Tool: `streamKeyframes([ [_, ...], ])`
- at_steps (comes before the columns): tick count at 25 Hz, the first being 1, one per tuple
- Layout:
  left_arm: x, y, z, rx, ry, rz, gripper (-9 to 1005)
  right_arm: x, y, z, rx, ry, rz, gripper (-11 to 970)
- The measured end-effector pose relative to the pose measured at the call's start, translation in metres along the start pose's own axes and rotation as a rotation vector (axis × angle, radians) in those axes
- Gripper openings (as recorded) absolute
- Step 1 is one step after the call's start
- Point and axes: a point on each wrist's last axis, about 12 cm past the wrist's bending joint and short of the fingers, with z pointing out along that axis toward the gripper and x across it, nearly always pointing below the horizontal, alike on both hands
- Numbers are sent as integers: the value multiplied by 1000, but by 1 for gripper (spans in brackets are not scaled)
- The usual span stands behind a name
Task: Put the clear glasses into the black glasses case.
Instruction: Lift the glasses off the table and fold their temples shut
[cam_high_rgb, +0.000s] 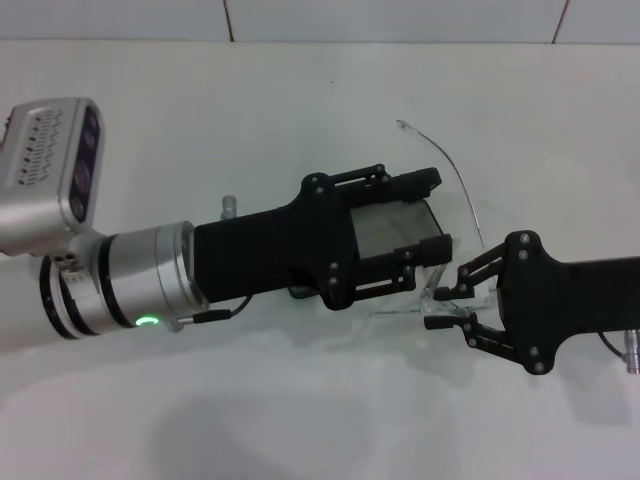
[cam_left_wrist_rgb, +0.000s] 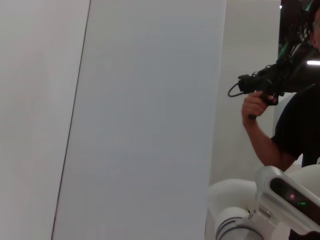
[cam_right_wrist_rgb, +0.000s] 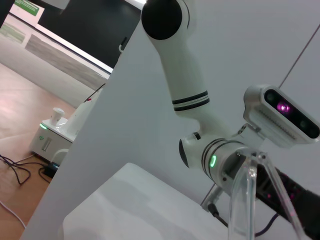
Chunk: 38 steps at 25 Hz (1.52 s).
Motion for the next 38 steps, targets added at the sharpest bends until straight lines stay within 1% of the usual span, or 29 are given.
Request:
streamKeyframes([
  [16,3,-2,7,39,38,-5,636,0,-1,-1,3,3,-1,120],
  [30,3,2,8,29,53,-8,635,1,-1,-1,9,9,0,120],
  [38,4,0,9,41,63,-11,635,1,0,-2,10,11,3,121],
])
